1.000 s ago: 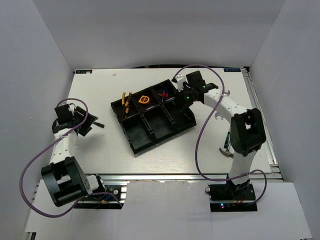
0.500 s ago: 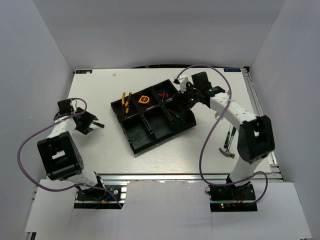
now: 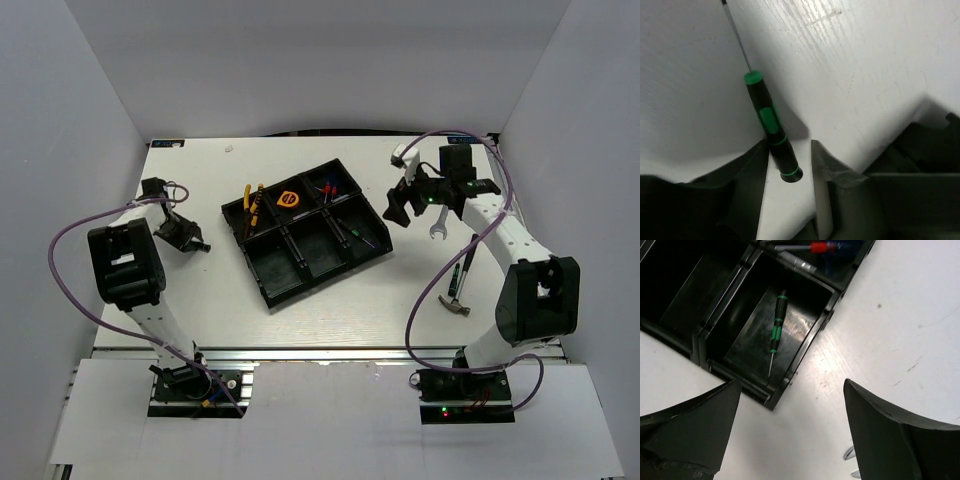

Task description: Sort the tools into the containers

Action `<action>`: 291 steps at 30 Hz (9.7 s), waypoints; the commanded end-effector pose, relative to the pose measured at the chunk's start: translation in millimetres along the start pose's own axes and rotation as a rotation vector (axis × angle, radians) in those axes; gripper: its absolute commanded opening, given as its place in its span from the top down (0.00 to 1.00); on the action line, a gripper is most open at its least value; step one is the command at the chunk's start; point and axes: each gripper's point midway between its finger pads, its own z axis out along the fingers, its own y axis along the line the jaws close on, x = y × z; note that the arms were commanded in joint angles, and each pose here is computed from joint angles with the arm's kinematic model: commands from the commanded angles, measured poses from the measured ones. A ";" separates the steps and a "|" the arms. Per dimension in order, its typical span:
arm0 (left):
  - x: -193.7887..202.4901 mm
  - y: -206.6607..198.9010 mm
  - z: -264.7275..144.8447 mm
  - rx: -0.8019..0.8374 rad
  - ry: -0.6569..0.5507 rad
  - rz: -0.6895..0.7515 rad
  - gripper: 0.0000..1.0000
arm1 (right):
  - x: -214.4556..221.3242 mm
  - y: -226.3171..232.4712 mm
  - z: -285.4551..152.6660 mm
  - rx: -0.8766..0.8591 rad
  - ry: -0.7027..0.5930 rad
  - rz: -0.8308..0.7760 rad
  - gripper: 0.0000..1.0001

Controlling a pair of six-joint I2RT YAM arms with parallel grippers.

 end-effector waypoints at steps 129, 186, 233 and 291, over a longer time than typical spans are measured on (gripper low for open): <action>180.4 -168.0 -218.0 0.756 -0.399 0.727 0.28 | 255.5 19.8 -61.1 0.395 0.573 0.889 0.71; 165.5 -136.5 -231.3 0.700 -0.467 0.688 0.27 | 4.3 8.2 96.7 0.002 0.075 0.178 0.80; 175.3 -164.2 -224.7 0.810 -0.458 0.750 0.18 | 243.2 -13.3 -120.6 0.530 0.606 0.773 0.33; 174.6 -153.1 -240.4 0.810 -0.437 0.688 0.18 | 101.1 -80.6 -100.9 0.369 -0.027 0.565 1.00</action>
